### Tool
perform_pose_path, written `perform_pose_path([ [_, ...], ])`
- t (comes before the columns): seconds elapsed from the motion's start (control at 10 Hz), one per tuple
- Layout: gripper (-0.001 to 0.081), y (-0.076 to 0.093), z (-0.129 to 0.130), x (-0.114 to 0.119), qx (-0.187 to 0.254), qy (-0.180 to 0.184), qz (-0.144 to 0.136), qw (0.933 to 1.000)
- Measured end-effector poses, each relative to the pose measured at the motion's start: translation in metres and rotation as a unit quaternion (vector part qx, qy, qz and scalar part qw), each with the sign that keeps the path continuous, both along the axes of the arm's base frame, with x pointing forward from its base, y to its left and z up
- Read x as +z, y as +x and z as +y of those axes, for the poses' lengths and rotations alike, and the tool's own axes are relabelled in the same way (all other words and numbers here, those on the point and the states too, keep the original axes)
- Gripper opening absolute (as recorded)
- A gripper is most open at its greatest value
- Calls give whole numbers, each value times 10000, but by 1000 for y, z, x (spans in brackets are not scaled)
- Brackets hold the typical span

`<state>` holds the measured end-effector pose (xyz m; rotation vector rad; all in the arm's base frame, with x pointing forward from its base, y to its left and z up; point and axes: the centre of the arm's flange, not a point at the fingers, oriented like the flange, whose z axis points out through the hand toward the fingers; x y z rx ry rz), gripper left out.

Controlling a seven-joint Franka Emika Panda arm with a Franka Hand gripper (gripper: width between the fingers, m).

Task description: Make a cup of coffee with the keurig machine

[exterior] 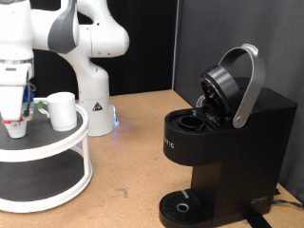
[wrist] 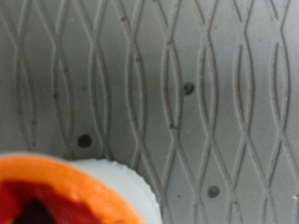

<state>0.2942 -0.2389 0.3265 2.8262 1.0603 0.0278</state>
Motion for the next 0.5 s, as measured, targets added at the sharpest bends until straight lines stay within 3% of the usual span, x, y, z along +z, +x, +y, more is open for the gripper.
perform_pose_path([
  [0.5,351,13,2,48,-120,441,45,9989],
])
